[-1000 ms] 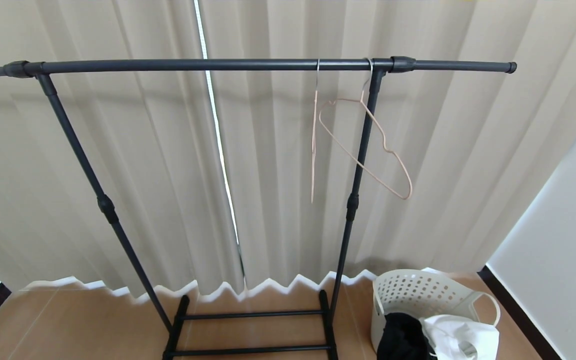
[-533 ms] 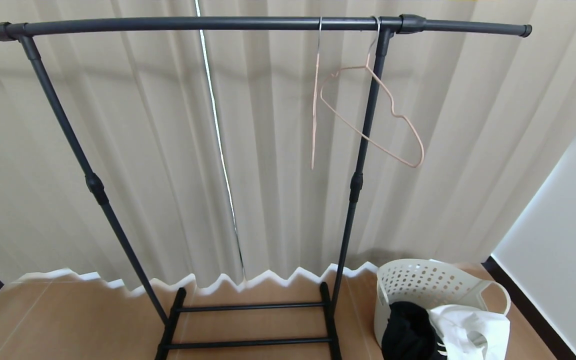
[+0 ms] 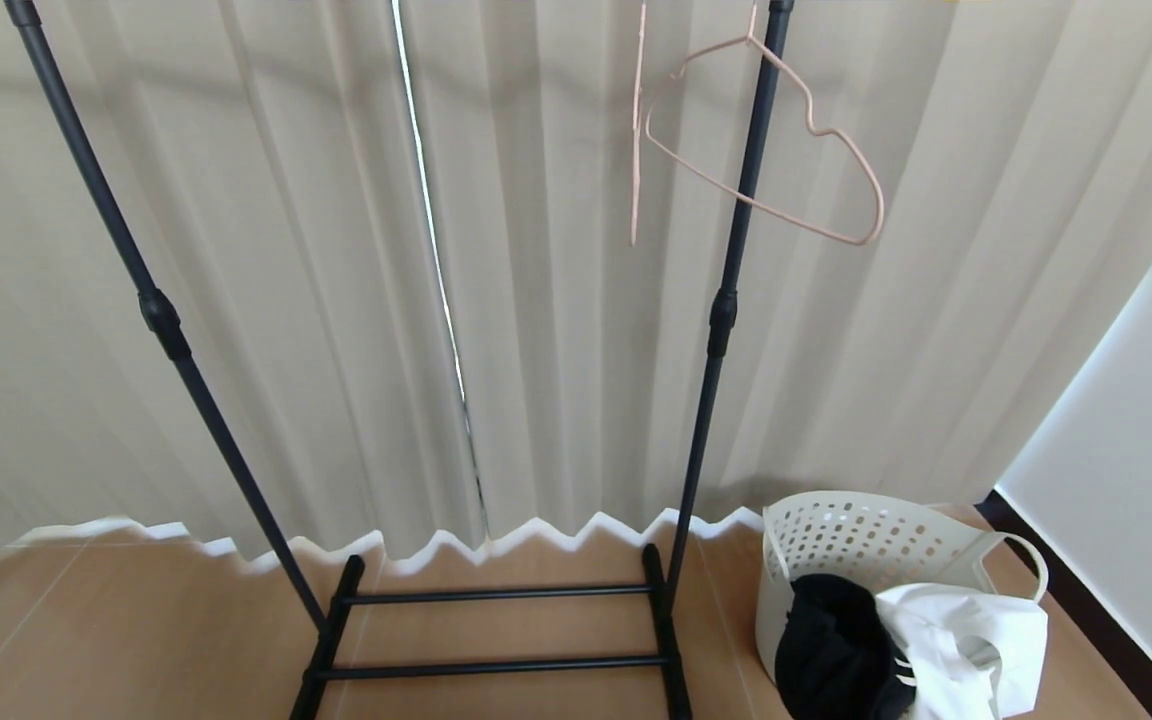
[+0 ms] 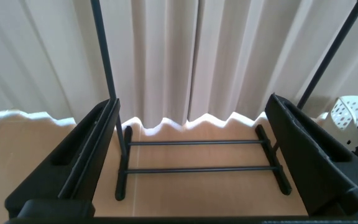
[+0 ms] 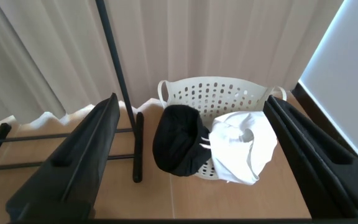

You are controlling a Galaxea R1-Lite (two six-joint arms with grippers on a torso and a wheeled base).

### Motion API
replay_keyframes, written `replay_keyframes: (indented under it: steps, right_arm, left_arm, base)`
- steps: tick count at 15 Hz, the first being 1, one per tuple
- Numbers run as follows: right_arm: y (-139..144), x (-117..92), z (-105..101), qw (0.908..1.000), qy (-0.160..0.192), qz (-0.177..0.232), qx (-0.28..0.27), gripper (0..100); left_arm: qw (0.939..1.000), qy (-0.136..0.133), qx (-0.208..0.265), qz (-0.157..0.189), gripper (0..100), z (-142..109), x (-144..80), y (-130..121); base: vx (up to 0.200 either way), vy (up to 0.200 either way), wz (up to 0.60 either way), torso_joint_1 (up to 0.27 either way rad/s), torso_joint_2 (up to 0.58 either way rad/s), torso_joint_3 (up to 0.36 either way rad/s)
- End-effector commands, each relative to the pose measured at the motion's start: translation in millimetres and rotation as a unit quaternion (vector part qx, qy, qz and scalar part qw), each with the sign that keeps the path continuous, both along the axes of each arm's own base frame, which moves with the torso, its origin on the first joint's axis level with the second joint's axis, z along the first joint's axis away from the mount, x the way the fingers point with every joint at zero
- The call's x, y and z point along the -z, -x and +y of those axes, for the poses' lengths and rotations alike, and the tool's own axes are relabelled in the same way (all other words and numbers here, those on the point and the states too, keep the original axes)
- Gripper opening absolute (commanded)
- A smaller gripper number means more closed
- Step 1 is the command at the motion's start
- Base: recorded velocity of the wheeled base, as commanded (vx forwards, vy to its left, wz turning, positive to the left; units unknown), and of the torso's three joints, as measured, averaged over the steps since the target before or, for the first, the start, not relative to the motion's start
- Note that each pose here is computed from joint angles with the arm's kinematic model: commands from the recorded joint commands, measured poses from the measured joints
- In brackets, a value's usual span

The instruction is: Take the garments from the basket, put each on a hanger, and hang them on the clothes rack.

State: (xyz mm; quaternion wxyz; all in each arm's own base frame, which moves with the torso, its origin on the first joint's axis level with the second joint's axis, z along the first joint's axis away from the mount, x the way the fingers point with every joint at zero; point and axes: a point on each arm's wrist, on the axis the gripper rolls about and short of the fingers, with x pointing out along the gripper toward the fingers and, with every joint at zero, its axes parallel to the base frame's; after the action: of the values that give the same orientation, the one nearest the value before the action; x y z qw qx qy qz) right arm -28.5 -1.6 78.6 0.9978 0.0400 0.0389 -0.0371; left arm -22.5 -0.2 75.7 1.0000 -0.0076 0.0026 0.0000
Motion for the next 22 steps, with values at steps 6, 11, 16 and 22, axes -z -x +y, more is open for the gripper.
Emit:
replay_keyframes:
  steps: [6,11,16,22]
  right_arm:
    - [-0.1,0.1,0.0,1.0000,0.000,0.001,0.001,100]
    - [-0.1,0.1,0.0,1.0000,0.000,0.001,0.000,100]
    - [-0.1,0.1,0.0,1.0000,0.000,0.001,0.000,100]
    - [-0.1,0.1,0.0,1.0000,0.000,0.001,0.000,100]
  left_arm:
    - [1.0000,0.000,0.000,0.000,100,0.0,-0.2,0.1]
    - [1.0000,0.000,0.000,0.001,100,0.0,0.3,-0.1]
    - [1.0000,0.000,0.000,0.000,100,0.0,-0.2,0.1]
    - [1.0000,0.000,0.000,0.000,100,0.0,-0.2,0.1]
  base:
    - [0.000,0.000,0.00,-0.019,0.34,0.314]
    - [0.000,0.000,0.00,0.001,0.07,0.072]
    - [0.000,0.000,-0.36,-0.001,0.00,0.000]
    - [0.000,0.000,-0.30,0.002,0.00,0.004]
